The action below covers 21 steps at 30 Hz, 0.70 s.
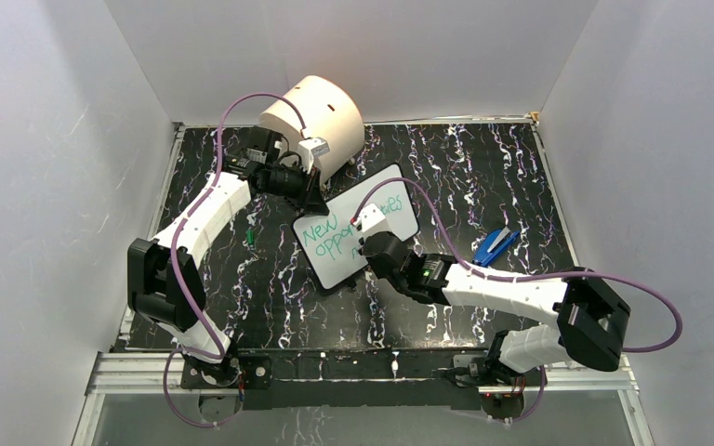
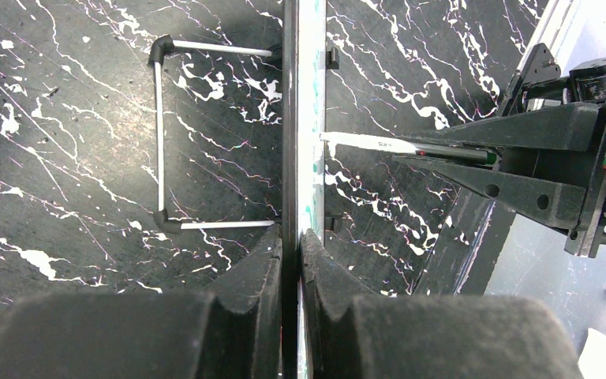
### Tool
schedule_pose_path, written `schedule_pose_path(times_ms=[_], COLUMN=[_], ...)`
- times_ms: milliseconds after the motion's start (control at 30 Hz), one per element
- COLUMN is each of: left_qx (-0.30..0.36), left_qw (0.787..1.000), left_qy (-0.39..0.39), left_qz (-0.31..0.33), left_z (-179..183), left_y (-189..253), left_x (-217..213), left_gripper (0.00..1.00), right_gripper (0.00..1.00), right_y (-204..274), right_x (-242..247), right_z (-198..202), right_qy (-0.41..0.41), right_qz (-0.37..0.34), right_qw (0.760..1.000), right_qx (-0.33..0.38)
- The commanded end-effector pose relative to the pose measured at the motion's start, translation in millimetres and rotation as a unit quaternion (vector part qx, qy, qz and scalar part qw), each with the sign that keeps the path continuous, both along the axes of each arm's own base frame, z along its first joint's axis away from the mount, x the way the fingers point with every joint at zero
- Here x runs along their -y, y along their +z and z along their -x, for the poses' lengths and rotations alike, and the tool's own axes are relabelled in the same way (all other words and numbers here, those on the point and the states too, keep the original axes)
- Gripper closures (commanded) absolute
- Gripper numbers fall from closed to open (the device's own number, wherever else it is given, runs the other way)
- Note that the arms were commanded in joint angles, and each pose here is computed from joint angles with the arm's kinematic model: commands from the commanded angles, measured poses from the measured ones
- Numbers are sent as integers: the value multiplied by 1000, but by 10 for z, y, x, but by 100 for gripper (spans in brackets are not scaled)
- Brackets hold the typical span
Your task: Write a sentence on the whiteboard
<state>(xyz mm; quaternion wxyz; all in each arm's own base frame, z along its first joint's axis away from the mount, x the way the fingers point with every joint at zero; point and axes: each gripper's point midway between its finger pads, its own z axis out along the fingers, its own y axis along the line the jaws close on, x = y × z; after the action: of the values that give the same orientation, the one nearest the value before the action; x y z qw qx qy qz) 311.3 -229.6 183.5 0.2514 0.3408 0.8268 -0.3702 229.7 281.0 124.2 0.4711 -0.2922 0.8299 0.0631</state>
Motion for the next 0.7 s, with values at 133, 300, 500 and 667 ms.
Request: schedule_pose_path(times_ms=[133,300,500,667], left_qx=[-21,-21,-21,-23], left_qw=[999,999,999,999], left_qy=[-12,-12,-11,-12], left_qz=[-28,-27,-28,-28], left_z=[127,126,128,132], left_y=[-133,-130,-135,-141], left_x=[-38,-39,-41,-39], left_gripper=[100,100,100,100], right_gripper=[100,100,100,100], right_y=[-45,-170,-189,-164], right_x=[-25,41,56,45], right_z=[-19,33,43,7], right_qy=[-3,-4,-4,-9], right_qz=[-4,12,14,10], right_qw=[1000,1000,1000,1000], right_qx=[-4,-21,-22,-14])
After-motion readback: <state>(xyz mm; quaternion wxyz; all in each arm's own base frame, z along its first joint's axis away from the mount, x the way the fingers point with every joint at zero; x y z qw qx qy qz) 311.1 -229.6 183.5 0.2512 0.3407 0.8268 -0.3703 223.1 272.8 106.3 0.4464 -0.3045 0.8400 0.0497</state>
